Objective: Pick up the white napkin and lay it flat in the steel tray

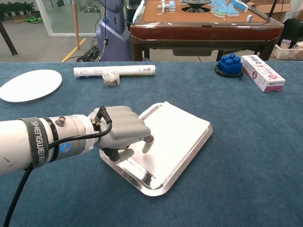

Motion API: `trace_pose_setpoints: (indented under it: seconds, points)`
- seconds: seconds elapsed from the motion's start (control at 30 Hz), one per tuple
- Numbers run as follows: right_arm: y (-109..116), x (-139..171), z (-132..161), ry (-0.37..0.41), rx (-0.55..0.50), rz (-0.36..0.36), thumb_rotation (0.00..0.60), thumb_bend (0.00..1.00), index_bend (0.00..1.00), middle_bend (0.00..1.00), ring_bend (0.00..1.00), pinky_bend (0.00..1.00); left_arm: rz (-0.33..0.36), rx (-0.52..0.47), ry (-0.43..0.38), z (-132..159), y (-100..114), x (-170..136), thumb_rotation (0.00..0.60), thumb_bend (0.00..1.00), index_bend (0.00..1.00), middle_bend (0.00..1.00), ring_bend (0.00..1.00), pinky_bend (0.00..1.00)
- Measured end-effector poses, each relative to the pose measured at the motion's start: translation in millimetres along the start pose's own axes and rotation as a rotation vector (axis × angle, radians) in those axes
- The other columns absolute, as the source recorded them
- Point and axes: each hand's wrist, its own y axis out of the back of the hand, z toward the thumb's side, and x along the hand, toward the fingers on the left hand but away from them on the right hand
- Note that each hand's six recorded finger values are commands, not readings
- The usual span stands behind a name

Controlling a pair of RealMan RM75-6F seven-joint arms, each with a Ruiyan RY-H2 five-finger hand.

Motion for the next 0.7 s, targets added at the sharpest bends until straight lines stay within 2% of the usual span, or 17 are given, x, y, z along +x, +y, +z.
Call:
trace_pose_setpoints:
  seconds: [0.7]
  points:
    - [1.2,-0.3,-0.9,-0.003,0.002,-0.003,0.6,0.38,0.59,0.33,0.3,0.35,-0.009,-0.003,-0.007,1.8,-2.5,-0.3,0.6,0.61,0.36,1.0,1.0,1.0]
